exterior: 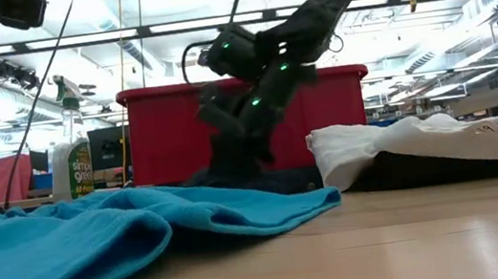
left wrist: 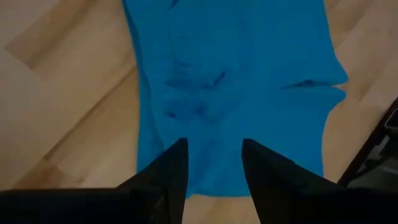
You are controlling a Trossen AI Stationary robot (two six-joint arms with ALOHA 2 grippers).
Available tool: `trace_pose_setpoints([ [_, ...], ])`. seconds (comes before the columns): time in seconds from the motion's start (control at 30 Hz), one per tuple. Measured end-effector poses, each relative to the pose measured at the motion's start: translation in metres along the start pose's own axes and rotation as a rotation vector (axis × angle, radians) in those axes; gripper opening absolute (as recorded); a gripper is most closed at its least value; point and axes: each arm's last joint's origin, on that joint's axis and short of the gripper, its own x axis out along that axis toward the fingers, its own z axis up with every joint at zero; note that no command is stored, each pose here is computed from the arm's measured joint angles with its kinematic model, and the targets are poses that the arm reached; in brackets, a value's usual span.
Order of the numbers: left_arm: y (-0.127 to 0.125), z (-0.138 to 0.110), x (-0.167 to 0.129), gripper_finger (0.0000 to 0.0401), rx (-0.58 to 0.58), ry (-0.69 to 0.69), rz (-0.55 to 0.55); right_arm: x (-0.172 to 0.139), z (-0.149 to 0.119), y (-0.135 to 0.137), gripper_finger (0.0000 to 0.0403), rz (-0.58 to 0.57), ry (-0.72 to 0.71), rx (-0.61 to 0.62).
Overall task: Fold laundry
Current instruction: Fold the blue shorts on the table
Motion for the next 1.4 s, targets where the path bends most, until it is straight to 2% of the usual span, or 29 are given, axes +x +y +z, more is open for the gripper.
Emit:
trace_pose_setpoints([
  [0.1, 0.000, 0.000, 0.000, 0.0153, 0.058, 0.001, 0.002, 0.000, 0.022, -0.009, 0.0119, -0.087, -0.086, -0.028],
  [0.2, 0.000, -0.002, 0.000, 0.0153, 0.138, 0.004, 0.005, -0.016, 0.053, -0.012, 0.0119, -0.197, -0.237, -0.048],
  [0.3, 0.001, -0.004, 0.000, 0.0153, 0.321, 0.015, 0.017, -0.040, 0.078, -0.010, 0.0119, -0.252, -0.349, -0.036],
  [0.43, 0.005, -0.008, -0.001, 0.0153, 0.646, 0.046, 0.052, -0.062, 0.098, 0.001, 0.0119, -0.205, -0.420, -0.024],
  [0.53, 0.006, -0.010, -0.002, 0.0153, 0.837, 0.059, 0.052, -0.075, 0.106, 0.020, 0.0119, 0.000, -0.424, 0.017],
  [0.63, 0.005, -0.014, -0.003, 0.0153, 0.989, 0.067, 0.039, -0.080, 0.102, 0.043, 0.0114, 0.222, -0.333, 0.037],
  [0.7, 0.005, -0.016, -0.003, 0.0153, 1.087, 0.077, 0.034, -0.081, 0.093, 0.063, 0.0107, 0.284, -0.258, 0.039],
  [0.83, 0.014, -0.029, 0.010, 0.0159, 1.313, 0.147, 0.023, -0.082, 0.070, 0.113, 0.0092, 0.348, -0.172, -0.038],
  [0.97, 0.028, -0.045, 0.032, 0.0183, 1.509, 0.238, -0.022, -0.083, 0.038, 0.166, 0.0088, 0.292, -0.144, -0.239],
  [1.07, 0.024, -0.048, 0.036, 0.0209, 1.534, 0.255, -0.039, -0.087, 0.018, 0.195, 0.0088, 0.228, -0.148, -0.335],
  [1.2, 0.024, -0.048, 0.040, 0.0243, 1.539, 0.277, -0.003, -0.093, 0.008, 0.218, 0.0088, 0.215, -0.209, -0.380],
  [1.3, 0.023, -0.050, 0.042, 0.0260, 1.541, 0.297, -0.006, -0.095, 0.010, 0.225, 0.0088, 0.241, -0.254, -0.293],
  [1.33, 0.022, -0.050, 0.042, 0.0263, 1.515, 0.311, -0.020, -0.096, 0.010, 0.225, 0.0088, 0.250, -0.257, -0.249],
  [1.4, 0.014, -0.048, 0.040, 0.0267, 1.385, 0.313, -0.066, -0.096, 0.010, 0.225, 0.0088, 0.272, -0.241, -0.142],
])
